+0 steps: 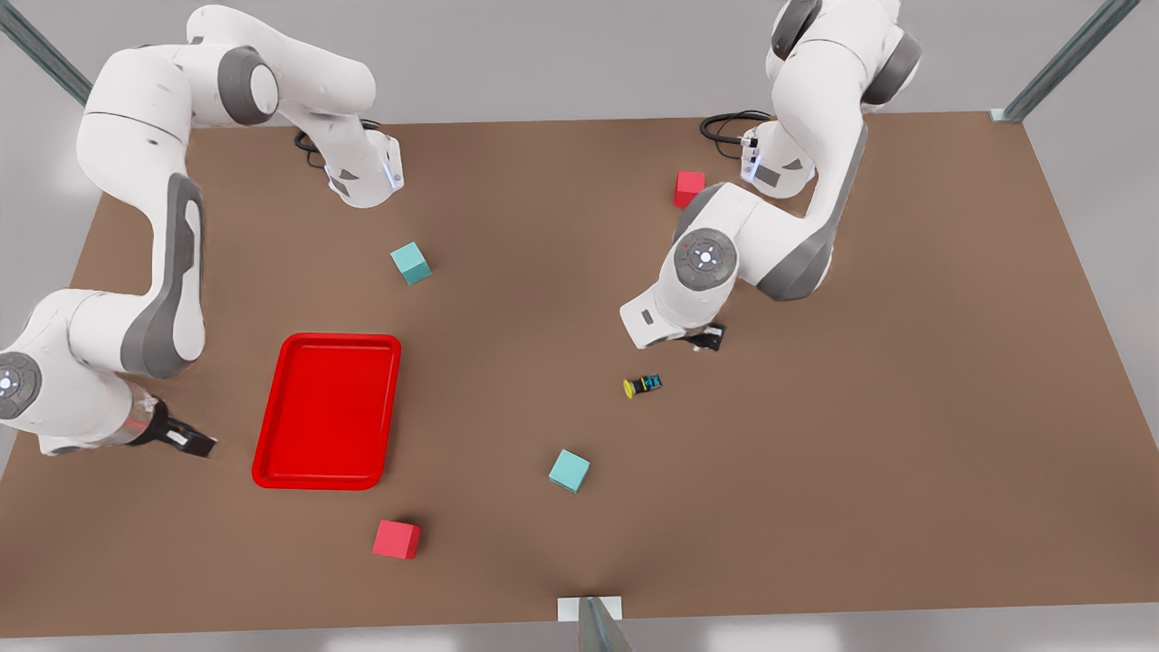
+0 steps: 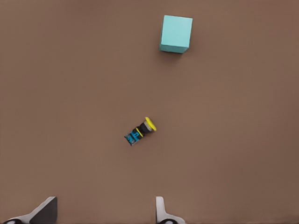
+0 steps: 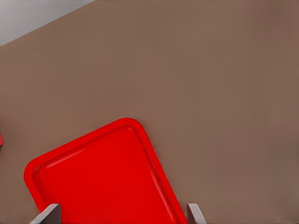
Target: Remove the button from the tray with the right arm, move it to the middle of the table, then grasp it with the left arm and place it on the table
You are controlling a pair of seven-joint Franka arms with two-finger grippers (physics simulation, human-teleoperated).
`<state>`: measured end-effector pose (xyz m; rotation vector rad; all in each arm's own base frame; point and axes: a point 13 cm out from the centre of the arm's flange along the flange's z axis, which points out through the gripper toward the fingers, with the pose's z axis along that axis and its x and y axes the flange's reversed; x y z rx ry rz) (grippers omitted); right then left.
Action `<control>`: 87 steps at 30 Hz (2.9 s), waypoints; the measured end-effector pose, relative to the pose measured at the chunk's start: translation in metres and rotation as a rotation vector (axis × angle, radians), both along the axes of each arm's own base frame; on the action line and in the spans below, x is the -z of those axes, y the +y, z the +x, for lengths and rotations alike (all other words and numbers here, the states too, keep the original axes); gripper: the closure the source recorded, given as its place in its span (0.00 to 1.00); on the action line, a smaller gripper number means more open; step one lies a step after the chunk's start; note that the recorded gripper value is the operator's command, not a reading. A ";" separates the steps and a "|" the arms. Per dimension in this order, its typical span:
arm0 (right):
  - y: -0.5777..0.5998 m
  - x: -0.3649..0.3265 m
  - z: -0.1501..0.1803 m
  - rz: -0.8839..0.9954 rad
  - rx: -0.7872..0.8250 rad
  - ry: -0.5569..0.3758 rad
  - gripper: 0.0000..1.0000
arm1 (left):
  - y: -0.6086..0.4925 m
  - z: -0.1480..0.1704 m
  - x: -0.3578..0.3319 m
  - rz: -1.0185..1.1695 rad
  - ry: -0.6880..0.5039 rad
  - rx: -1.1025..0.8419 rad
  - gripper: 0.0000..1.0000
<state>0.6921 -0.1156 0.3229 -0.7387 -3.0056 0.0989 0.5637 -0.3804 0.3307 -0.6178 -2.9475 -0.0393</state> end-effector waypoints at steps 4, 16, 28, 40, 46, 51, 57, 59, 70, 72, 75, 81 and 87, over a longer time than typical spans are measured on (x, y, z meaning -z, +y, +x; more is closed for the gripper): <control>0.022 -0.052 -0.037 0.039 -0.148 0.002 0.00 | -0.017 -0.010 0.044 0.081 0.003 0.179 0.01; 0.030 -0.066 -0.034 -0.038 -0.396 -0.109 0.00 | -0.011 0.039 0.177 0.048 -0.065 0.480 0.01; 0.015 -0.078 -0.033 -0.046 -0.468 -0.138 0.00 | -0.002 0.007 0.246 -0.114 -0.100 0.884 0.01; 0.067 -0.149 -0.056 -0.060 -0.566 -0.167 0.00 | 0.032 -0.015 0.282 -0.218 -0.059 0.961 0.00; 0.075 -0.123 -0.056 -0.044 -0.569 -0.133 0.00 | 0.030 -0.015 0.279 -0.241 -0.074 0.973 0.00; 0.076 -0.086 -0.044 -0.019 -0.568 -0.105 0.00 | 0.030 -0.015 0.278 -0.245 -0.078 0.979 0.00; 0.076 -0.060 -0.033 -0.010 -0.564 -0.111 0.00 | 0.027 -0.016 0.280 -0.249 -0.081 0.987 0.01; 0.079 -0.053 -0.047 -0.015 -0.565 -0.097 0.00 | 0.027 -0.016 0.280 -0.250 -0.082 0.987 0.01; 0.088 -0.033 -0.064 -0.039 -0.552 -0.131 0.00 | 0.022 -0.017 0.284 -0.257 -0.087 0.993 0.18; 0.089 -0.034 -0.063 -0.040 -0.549 -0.138 0.00 | 0.021 -0.017 0.286 -0.259 -0.089 0.993 0.20; 0.089 -0.034 -0.061 -0.041 -0.543 -0.145 0.00 | 0.021 -0.015 0.286 -0.259 -0.093 0.994 0.37; 0.089 -0.030 -0.060 -0.037 -0.533 -0.144 0.00 | 0.018 -0.015 0.284 -0.257 -0.103 1.004 0.49; 0.083 -0.020 -0.055 -0.027 -0.518 -0.138 0.00 | 0.006 -0.016 0.266 -0.267 -0.121 1.020 0.37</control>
